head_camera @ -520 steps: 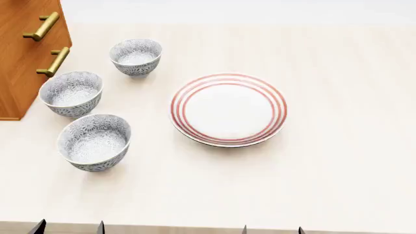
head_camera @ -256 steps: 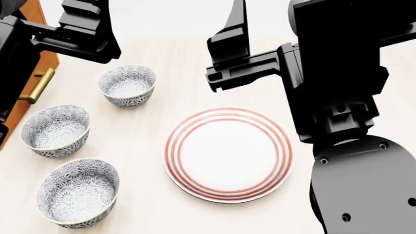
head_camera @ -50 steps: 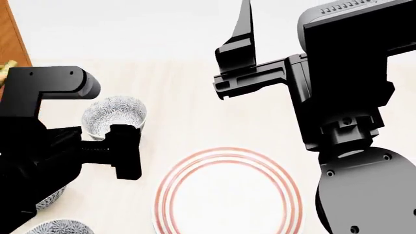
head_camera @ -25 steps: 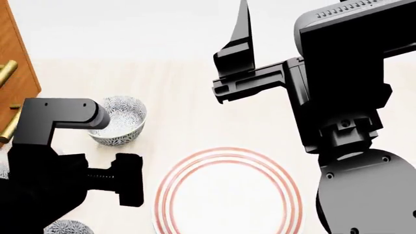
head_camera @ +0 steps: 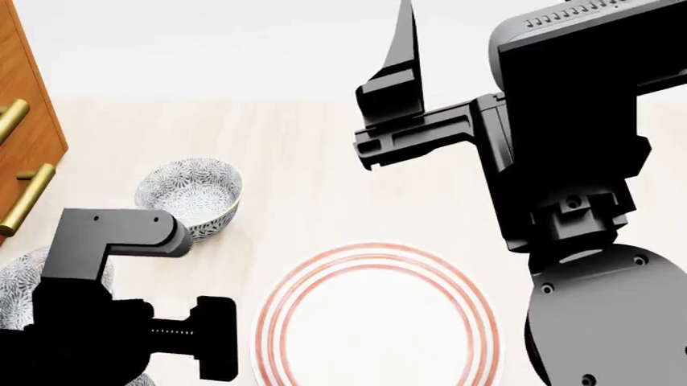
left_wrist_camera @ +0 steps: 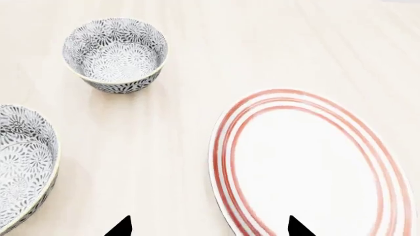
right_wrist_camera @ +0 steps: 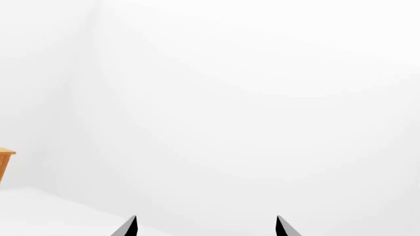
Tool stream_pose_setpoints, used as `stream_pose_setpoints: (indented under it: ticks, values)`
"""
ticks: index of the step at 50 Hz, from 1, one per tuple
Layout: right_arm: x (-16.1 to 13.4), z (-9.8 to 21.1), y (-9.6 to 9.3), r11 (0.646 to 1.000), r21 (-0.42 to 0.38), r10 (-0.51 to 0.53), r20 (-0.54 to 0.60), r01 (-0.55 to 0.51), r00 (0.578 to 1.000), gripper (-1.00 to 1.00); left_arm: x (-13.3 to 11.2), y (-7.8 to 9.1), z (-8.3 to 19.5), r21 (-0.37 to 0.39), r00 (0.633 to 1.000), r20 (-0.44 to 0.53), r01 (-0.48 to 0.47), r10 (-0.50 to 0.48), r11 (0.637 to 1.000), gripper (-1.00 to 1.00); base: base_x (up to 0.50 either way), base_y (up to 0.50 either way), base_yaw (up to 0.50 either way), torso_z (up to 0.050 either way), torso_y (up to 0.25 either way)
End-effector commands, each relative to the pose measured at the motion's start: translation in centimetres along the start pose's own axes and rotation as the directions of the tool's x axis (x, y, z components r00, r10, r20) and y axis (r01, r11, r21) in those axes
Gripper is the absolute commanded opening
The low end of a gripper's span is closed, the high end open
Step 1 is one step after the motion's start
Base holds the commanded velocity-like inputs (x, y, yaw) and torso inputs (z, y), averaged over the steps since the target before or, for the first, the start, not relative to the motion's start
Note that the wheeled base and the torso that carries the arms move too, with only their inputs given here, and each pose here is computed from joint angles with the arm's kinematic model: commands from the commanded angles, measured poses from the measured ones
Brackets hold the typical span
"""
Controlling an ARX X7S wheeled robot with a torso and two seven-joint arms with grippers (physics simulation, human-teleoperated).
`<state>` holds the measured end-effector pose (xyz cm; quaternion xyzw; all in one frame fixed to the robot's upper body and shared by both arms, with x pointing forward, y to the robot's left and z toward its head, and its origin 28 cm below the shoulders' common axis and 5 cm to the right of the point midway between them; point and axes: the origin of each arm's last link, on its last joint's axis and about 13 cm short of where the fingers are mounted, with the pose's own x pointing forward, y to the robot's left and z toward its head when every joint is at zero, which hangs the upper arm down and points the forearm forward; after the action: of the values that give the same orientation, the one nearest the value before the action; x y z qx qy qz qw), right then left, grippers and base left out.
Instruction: Put the bowl at the front on the plate.
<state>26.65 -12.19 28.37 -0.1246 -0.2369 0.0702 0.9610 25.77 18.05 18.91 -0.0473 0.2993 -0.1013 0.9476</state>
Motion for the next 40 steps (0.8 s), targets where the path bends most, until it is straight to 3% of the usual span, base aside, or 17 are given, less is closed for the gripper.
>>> stream_pose_setpoints:
  ticks: [1, 10, 40]
  values:
    - [-0.1, 0.0, 0.0, 1.000, 0.017, 0.001, 0.000, -0.001, 1.000, 1.00, 0.5, 0.3, -1.0, -0.013, 0.999, -0.042, -0.014, 0.013, 1.000, 1.00, 0.00, 0.00, 0.00, 0.000, 0.000]
    - [0.0, -0.2, 0.0, 1.000, 0.006, -0.008, -0.005, 0.008, 1.000, 1.00, 1.0, 0.6, -2.6, -0.008, 0.997, -0.081, -0.018, 0.018, 1.000, 1.00, 0.00, 0.00, 0.00, 0.000, 0.000]
    - [-0.1, -0.3, -0.1, 1.000, -0.005, -0.016, -0.012, 0.016, 1.000, 1.00, 1.2, 0.9, -4.3, -0.008, 0.988, -0.150, -0.031, 0.029, 0.999, 1.00, 0.00, 0.00, 0.00, 0.000, 0.000]
